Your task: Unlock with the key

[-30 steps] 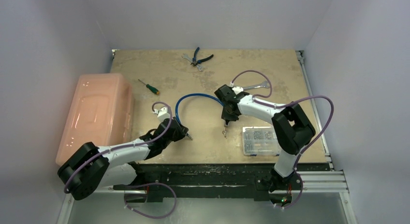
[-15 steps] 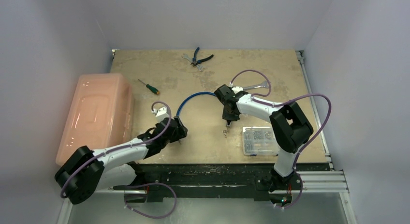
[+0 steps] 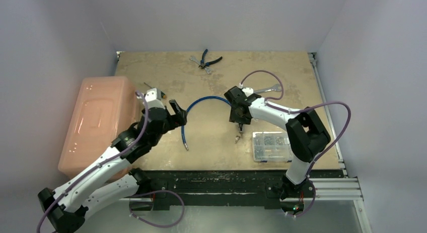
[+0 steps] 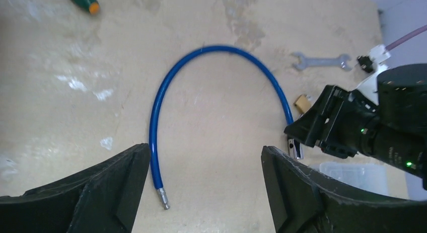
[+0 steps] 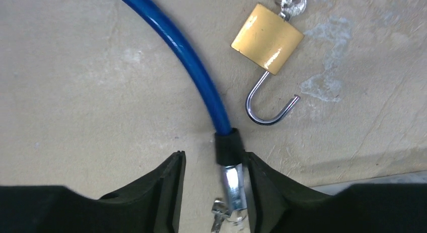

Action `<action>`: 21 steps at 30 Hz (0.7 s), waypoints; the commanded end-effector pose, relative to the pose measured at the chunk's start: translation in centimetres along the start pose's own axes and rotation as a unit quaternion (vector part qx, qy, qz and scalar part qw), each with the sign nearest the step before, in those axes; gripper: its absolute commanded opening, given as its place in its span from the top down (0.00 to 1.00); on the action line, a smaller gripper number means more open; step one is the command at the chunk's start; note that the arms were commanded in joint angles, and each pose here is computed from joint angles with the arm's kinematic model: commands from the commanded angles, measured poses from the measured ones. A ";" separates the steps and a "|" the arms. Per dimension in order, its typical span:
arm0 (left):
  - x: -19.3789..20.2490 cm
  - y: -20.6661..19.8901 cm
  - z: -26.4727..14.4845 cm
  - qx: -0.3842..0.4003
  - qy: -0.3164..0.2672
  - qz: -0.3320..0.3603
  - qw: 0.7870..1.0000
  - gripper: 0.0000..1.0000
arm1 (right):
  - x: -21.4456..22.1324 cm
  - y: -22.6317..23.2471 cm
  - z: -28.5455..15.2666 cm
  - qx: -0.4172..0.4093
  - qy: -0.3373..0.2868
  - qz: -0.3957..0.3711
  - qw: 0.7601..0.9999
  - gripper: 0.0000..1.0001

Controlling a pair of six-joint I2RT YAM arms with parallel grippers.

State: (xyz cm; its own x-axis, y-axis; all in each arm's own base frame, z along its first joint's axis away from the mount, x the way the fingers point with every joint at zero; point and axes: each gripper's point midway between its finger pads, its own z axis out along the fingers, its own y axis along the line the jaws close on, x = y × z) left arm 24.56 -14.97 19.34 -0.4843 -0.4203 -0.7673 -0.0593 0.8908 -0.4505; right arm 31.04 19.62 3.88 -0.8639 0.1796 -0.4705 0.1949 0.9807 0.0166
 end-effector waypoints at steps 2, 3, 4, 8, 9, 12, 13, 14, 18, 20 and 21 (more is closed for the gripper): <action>-5.2 2.3 -3.5 -0.049 -0.057 0.115 0.991 0.13 | -3.0 0.7 -2.7 -0.032 -0.048 0.011 0.998 0.37; -5.6 2.7 -3.6 -0.060 -0.065 0.129 0.988 0.12 | -3.1 0.8 -2.8 -0.032 -0.049 0.008 0.998 0.32; -5.9 3.1 -3.7 -0.069 -0.070 0.142 0.985 0.11 | -3.3 0.8 -3.0 -0.032 -0.050 0.007 0.998 0.27; -5.9 3.9 -3.4 -0.079 -0.083 0.166 0.979 0.09 | -4.2 0.9 -4.2 -0.036 -0.059 0.005 0.998 0.16; -5.9 3.7 -3.3 -0.071 -0.088 0.165 0.980 0.09 | -4.6 0.9 -4.6 -0.039 -0.064 0.005 0.997 0.13; -5.7 3.0 -3.1 -0.045 -0.093 0.167 0.980 0.09 | -5.9 1.2 -6.3 -0.056 -0.083 0.005 0.995 0.02; -5.8 2.9 -3.1 -0.042 -0.095 0.168 0.980 0.09 | -6.6 1.4 -7.4 -0.068 -0.096 0.007 0.993 0.01; -5.9 2.9 -3.2 -0.043 -0.098 0.170 0.980 0.09 | -7.2 1.5 -8.2 -0.078 -0.108 0.006 0.991 0.01; -6.5 3.5 -3.6 -0.054 -0.112 0.166 0.978 0.07 | -10.1 2.0 -12.7 -0.134 -0.178 0.000 0.975 0.01; -6.7 3.5 -3.9 -0.049 -0.117 0.163 0.978 0.07 | -11.1 2.2 -15.2 -0.172 -0.214 -0.006 0.962 0.01; -6.7 3.4 -4.0 -0.045 -0.119 0.163 0.978 0.06 | -11.6 2.1 -16.5 -0.191 -0.236 -0.005 0.953 0.01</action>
State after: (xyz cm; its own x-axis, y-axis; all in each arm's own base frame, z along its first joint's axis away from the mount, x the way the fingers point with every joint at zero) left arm 23.93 -8.87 23.21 -0.3372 -0.1162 -0.9342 -0.0170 0.9929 -0.1174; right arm 32.79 20.49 16.21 -0.7167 0.1763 -0.6748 0.0580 0.9792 0.1943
